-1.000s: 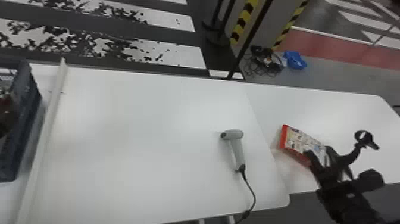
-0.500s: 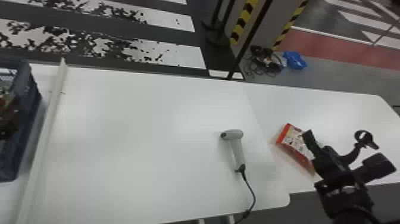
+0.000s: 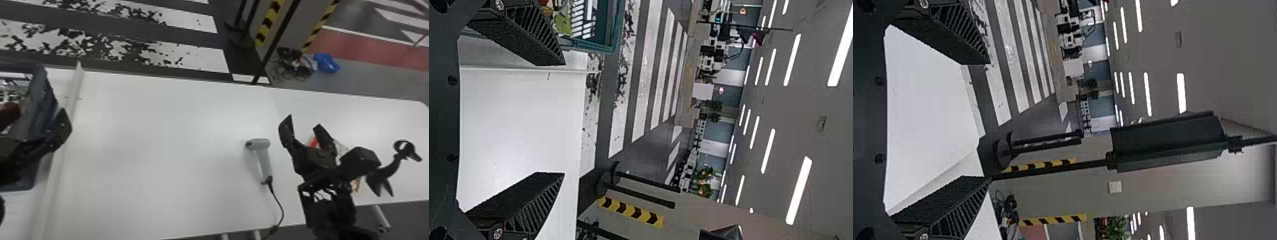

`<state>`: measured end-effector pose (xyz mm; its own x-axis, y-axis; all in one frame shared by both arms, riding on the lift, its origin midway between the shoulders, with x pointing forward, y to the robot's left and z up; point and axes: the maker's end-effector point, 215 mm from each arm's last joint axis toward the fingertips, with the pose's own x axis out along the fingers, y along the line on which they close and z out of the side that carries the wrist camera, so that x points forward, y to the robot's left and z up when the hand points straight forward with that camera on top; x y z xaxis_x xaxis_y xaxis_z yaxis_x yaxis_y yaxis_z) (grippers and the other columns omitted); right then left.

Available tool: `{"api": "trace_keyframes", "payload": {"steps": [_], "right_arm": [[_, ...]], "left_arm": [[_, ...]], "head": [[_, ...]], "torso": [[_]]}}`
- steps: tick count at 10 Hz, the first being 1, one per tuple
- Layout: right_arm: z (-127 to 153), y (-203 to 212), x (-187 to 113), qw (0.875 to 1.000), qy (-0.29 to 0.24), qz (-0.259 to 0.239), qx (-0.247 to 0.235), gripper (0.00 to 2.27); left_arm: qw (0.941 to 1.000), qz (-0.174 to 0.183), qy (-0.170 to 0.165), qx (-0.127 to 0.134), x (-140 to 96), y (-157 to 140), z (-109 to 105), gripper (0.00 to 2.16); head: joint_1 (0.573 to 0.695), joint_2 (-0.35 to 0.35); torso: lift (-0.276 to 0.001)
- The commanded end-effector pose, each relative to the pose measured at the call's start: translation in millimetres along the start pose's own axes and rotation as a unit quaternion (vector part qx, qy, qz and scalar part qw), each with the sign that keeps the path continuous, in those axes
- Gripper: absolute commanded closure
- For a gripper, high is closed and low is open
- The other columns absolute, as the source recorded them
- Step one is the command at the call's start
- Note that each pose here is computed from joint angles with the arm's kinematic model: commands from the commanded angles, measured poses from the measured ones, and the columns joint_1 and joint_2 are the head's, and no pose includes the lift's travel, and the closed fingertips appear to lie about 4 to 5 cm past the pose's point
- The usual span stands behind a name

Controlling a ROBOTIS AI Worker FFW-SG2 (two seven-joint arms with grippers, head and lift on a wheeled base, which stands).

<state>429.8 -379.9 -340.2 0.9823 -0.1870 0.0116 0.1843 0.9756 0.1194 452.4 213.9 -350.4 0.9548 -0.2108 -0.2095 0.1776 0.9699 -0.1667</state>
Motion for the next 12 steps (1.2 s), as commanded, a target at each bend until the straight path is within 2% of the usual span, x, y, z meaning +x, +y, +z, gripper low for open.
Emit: {"api": "trace_keyframes", "payload": {"steps": [1,3,4,5,7,8,9,10,12], "right_arm": [[-7,69,-14,0.998,-0.013,0.051,-0.033,0.05],[-23,124,-35,0.995,-0.017,0.088,-0.047,0.05],[-31,142,-43,0.994,-0.016,0.101,-0.043,0.05],[-37,156,-48,0.993,-0.013,0.108,-0.046,0.05],[-43,167,-54,0.993,-0.008,0.114,-0.041,0.05],[-45,167,-57,0.993,-0.005,0.114,-0.041,0.05],[-48,166,-60,0.993,-0.001,0.114,-0.041,0.05],[-50,164,-61,0.993,0.0,0.112,-0.042,0.05],[-51,154,-63,0.994,-0.002,0.105,-0.042,0.05]], "left_arm": [[1.0,-0.002,0.002,-0.001,0,-3,-3,0.08],[1.0,-0.002,0.003,0.003,1,-4,-4,0.08],[1.0,-0.001,0.006,0.003,1,-3,-7,0.08],[0.9999,-0.003,0.01,0.005,2,-6,-11,0.08],[0.9999,-0.005,0.01,0.007,2,-4,-12,0.07],[0.9999,-0.006,0.005,0.009,0,3,-5,0.08],[0.9999,-0.005,-0.006,0.01,-3,20,12,0.11],[0.9999,0.003,-0.006,0.013,-4,42,28,0.14],[0.9998,-0.013,0.012,0.011,0,81,56,0.14]], "head": [[0.695,-0.23],[0.695,-0.122],[0.695,-0.101],[0.695,-0.056],[0.695,-0.01],[0.695,0.0],[0.695,0.004],[0.695,0.018],[0.695,0.068]], "torso": [[-0.095],[-0.095],[-0.095],[-0.095],[-0.095],[-0.095],[-0.095],[-0.095],[-0.095]]}}
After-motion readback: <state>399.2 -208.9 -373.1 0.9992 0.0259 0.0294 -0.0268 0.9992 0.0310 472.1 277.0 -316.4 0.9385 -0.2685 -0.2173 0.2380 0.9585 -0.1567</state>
